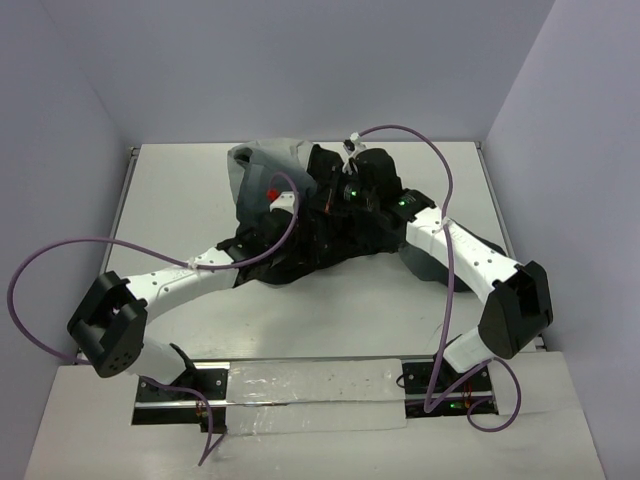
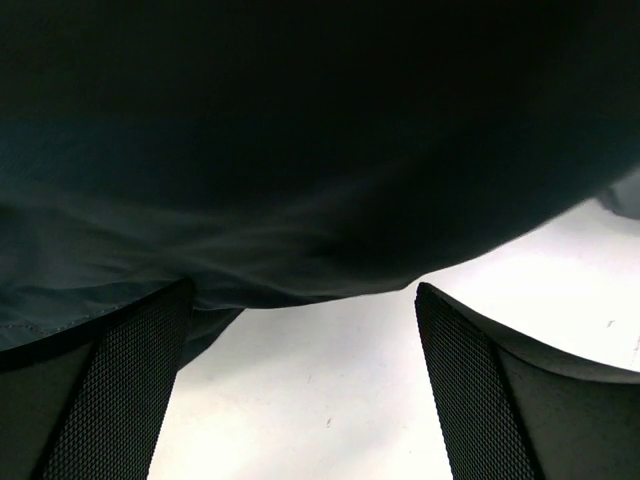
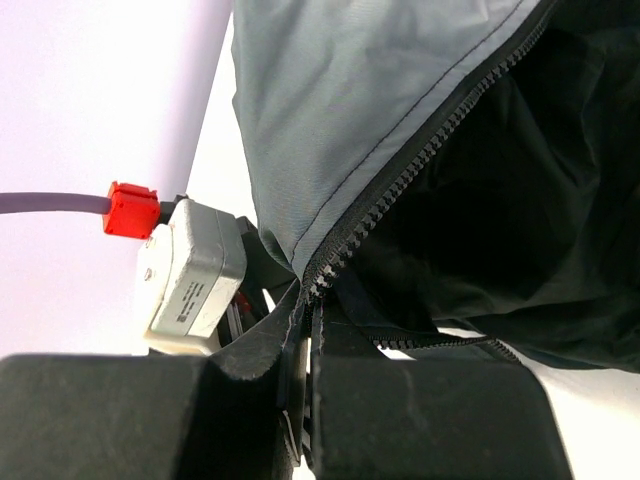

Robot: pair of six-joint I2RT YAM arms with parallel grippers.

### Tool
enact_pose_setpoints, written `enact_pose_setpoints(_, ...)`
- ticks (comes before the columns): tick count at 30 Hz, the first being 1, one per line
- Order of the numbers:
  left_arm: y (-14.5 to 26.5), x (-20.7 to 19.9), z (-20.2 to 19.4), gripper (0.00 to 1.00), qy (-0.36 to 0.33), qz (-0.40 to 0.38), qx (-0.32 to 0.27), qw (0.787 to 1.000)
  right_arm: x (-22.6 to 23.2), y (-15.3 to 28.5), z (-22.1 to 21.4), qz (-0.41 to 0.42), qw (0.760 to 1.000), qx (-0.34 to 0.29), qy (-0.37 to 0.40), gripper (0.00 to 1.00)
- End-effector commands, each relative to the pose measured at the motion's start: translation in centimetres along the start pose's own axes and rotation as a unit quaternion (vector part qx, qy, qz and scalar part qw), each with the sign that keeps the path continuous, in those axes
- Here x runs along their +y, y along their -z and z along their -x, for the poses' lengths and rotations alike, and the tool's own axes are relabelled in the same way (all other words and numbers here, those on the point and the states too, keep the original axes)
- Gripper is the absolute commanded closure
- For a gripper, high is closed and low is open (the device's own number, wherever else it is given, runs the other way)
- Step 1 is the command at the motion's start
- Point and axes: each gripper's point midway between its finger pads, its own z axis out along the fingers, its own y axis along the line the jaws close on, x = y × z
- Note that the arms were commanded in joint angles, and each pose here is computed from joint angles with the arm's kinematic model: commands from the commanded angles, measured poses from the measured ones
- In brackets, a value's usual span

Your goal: Zip up the jacket

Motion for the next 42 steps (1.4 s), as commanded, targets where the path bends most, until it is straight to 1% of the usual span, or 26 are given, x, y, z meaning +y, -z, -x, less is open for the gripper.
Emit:
enact_pose_setpoints(1,0.5,-3.1,3.6,0.01,0.020,-0.045,-0.062,0.997,3.6,2.1,2.9,0.049,0.998,-0.040,0.014,1.00)
enact_pose_setpoints(4,0.3,-3.0,3.5,0.01,0.031,-0.034,-0.070,0.996,3.9,2.2,2.9,0.054,0.998,-0.040,0.012,1.00)
enact_pose_setpoints(9,1.0,-3.7,4.2,0.01,0.035,-0.051,-0.097,0.993,3.9,2.4,3.0,0.051,0.998,-0.040,0.013,1.00)
enact_pose_setpoints(13,0.2,-3.3,3.6,0.01,0.034,-0.031,-0.089,0.995,4.2,2.5,3.0,0.058,0.997,-0.042,0.010,1.00)
enact_pose_setpoints(18,-0.6,-2.9,3.4,0.01,0.047,-0.003,-0.099,0.994,4.6,2.8,3.0,0.067,0.997,-0.042,0.008,1.00)
enact_pose_setpoints(19,-0.7,-2.9,3.4,0.03,0.049,0.000,-0.101,0.994,4.7,2.8,2.9,0.068,0.997,-0.040,0.009,1.00)
enact_pose_setpoints(23,-1.1,-2.7,3.8,0.15,0.052,0.015,-0.110,0.992,5.0,3.0,2.9,0.076,0.996,-0.039,0.005,1.00)
enact_pose_setpoints(26,-1.0,-2.6,4.1,0.32,0.058,0.019,-0.119,0.991,5.0,3.0,2.8,0.076,0.996,-0.039,0.004,1.00)
enact_pose_setpoints(27,-0.9,-2.6,4.2,0.36,0.059,0.019,-0.121,0.991,5.0,3.0,2.8,0.076,0.996,-0.038,0.004,1.00)
enact_pose_setpoints(28,-0.7,-2.6,4.4,0.39,0.064,0.018,-0.124,0.990,4.9,3.0,2.7,0.076,0.996,-0.038,0.004,1.00)
enact_pose_setpoints(30,-0.6,-2.6,4.5,0.49,0.069,0.018,-0.127,0.989,4.9,3.0,2.6,0.077,0.996,-0.037,0.003,1.00)
enact_pose_setpoints(32,-0.4,-2.6,4.7,0.58,0.072,0.018,-0.130,0.989,4.9,3.1,2.6,0.076,0.996,-0.037,0.003,1.00)
enact_pose_setpoints(35,0.0,-2.7,4.9,0.79,0.073,0.012,-0.131,0.989,4.7,3.1,2.6,0.072,0.997,-0.037,0.005,1.00)
enact_pose_setpoints(37,0.8,-3.0,5.0,1.00,0.073,-0.002,-0.128,0.989,4.4,3.0,2.5,0.065,0.997,-0.037,0.005,1.00)
enact_pose_setpoints(38,1.1,-3.2,4.8,1.00,0.070,-0.009,-0.122,0.990,4.0,2.9,2.4,0.057,0.998,-0.034,0.005,0.98)
enact_pose_setpoints(39,1.3,-3.2,4.9,1.00,0.068,-0.016,-0.120,0.990,4.0,2.9,2.6,0.054,0.998,-0.035,0.008,0.94)
enact_pose_setpoints(40,1.7,-3.5,4.8,1.00,0.068,-0.027,-0.116,0.991,3.9,2.8,2.6,0.050,0.998,-0.035,0.012,0.85)
enact_pose_setpoints(41,2.4,-3.4,4.7,1.00,0.069,-0.050,-0.107,0.991,3.5,2.8,2.7,0.041,0.998,-0.033,0.018,0.62)
enact_pose_setpoints(42,3.0,-3.7,4.4,1.00,0.069,-0.076,-0.092,0.990,3.2,2.9,2.7,0.030,0.999,-0.030,0.024,0.46)
